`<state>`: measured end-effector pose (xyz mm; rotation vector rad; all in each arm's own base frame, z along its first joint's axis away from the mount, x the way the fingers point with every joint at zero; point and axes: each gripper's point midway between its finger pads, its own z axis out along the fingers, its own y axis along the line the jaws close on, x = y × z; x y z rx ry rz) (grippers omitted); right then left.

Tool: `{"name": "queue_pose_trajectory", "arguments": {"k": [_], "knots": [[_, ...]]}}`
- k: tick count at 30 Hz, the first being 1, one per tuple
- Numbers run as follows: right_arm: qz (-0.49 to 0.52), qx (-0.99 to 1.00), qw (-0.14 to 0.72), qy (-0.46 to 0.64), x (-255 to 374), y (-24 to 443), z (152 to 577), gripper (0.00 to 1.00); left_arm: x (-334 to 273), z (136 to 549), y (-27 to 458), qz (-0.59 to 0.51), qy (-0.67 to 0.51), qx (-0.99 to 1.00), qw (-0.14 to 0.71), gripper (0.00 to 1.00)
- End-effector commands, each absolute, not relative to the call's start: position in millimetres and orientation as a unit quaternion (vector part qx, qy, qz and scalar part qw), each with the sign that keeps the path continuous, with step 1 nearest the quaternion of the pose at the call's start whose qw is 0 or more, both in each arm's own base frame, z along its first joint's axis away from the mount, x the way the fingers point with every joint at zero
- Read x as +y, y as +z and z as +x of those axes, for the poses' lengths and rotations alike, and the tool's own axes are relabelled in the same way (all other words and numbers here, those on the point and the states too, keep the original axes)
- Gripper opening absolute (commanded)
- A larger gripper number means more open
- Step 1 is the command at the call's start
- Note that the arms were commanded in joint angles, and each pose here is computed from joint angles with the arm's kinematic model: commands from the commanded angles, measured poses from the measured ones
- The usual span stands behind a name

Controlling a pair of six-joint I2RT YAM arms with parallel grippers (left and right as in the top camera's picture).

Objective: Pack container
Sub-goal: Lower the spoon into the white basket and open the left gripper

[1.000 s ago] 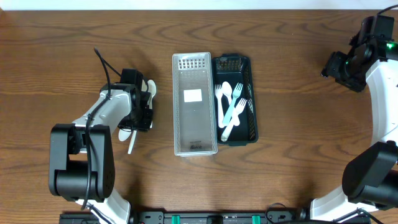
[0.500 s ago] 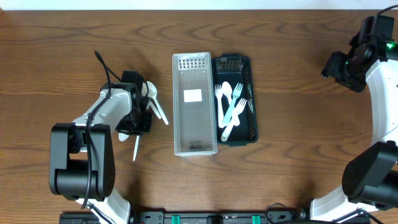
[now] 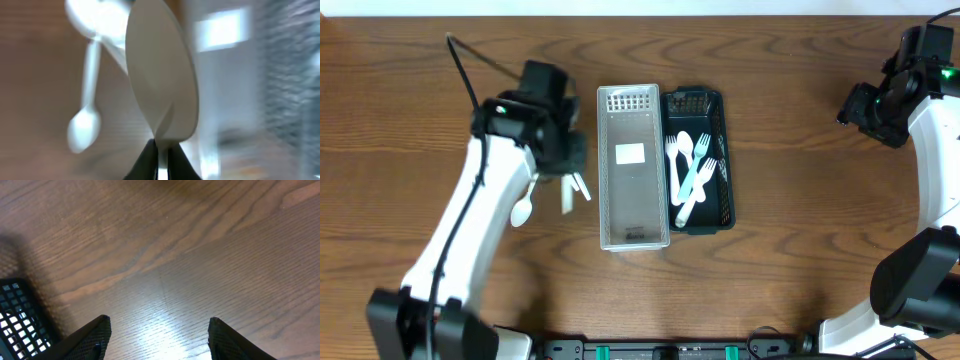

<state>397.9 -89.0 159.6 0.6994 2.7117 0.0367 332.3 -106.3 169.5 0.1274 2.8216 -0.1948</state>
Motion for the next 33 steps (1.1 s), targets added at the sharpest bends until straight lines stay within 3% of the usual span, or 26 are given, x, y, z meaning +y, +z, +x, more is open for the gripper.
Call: {"name": "queue_pose_trajectory", "arguments": {"k": [1,4,10,12,14,18,25,29,33], "knots": [[0.244,0.955,0.168,0.005,-91,158,396,0.66,-157,329,184,0.018,-0.136,0.976,0.169,0.06],[0.244,0.955,0.167,0.006,-91,158,396,0.66,-187,332,177,0.033,-0.146,0.973,0.175,0.06],[0.244,0.955,0.167,0.006,-91,158,395,0.66,-188,341,121,0.011,-0.084,0.988,0.128,0.08],[0.244,0.956,0.166,0.006,-91,158,395,0.66,-185,343,109,0.006,-0.077,0.99,0.115,0.17],[0.244,0.956,0.163,0.006,-91,158,394,0.67,-180,345,107,-0.001,-0.075,0.991,0.112,0.34],[0.244,0.956,0.162,0.005,-91,157,393,0.67,-171,350,137,-0.02,-0.103,0.987,0.122,0.54],[0.244,0.956,0.162,0.005,-91,157,393,0.68,-110,343,207,0.016,-0.07,0.982,0.176,0.73],[0.244,0.956,0.162,0.006,-91,157,393,0.68,-49,330,205,0.008,0.028,0.988,0.153,0.73],[0.244,0.956,0.163,0.006,-91,158,394,0.69,-21,329,180,0.021,0.048,0.992,0.116,0.73]]}}
